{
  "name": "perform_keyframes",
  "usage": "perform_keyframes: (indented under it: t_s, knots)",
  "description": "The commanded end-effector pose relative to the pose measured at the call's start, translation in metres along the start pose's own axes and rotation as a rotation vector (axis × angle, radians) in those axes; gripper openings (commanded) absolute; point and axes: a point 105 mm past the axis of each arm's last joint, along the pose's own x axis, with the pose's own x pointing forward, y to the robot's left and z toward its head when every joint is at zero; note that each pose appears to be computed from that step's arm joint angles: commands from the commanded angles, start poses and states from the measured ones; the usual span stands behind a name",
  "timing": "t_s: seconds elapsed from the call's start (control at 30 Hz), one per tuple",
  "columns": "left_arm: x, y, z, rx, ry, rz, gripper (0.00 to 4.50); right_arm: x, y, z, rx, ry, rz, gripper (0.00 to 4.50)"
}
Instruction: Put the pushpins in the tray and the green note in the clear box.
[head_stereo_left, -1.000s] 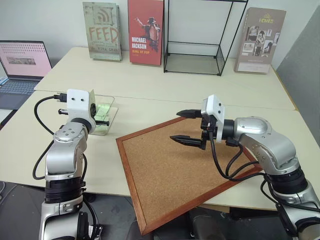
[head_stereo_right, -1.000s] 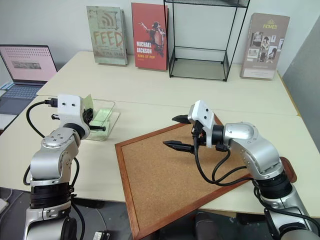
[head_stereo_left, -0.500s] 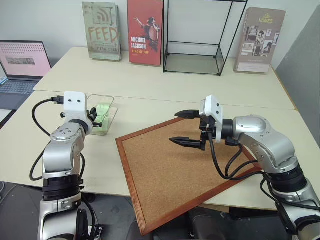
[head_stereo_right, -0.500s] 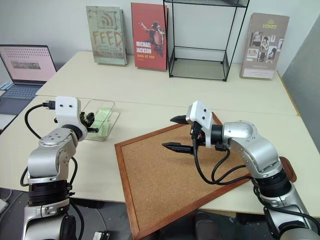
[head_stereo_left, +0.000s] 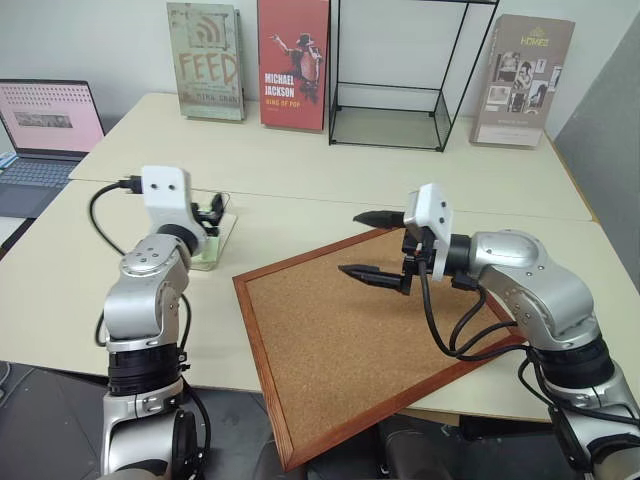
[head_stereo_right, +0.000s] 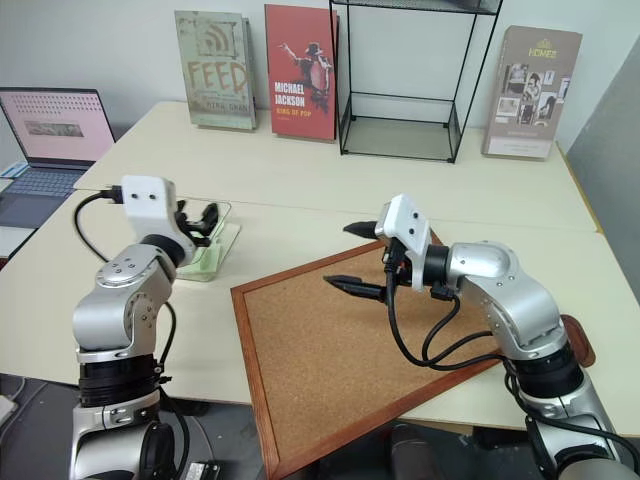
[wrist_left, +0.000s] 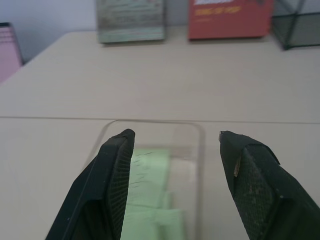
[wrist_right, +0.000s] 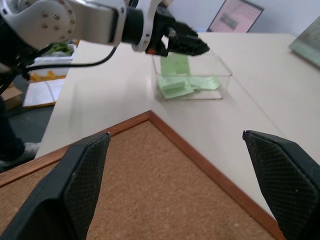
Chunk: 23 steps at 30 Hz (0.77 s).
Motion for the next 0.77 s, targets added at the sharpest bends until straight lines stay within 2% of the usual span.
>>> perform_keyframes:
  t_s: [0.03, 0.2, 0.4, 0.77]
  knots:
    - [-0.009, -0.033, 0.027, -0.017, -0.120, -0.207, 2.87, -0.021, 0.003, 0.006, -0.029, -0.043, -0.105, 4.50]
    - [-0.023, -0.080, 0.025, -0.061, -0.094, -0.551, 2.87, -0.062, 0.010, -0.022, 0.001, 0.080, -0.198, 4.50]
    - [-0.041, -0.109, 0.020, -0.070, -0.011, -0.879, 2.87, -0.092, 0.010, -0.014, 0.017, 0.124, -0.236, 4.50]
    - [-0.047, -0.115, 0.015, 0.077, 0.030, -1.045, 2.87, -0.106, 0.007, -0.006, 0.011, 0.175, -0.231, 4.50]
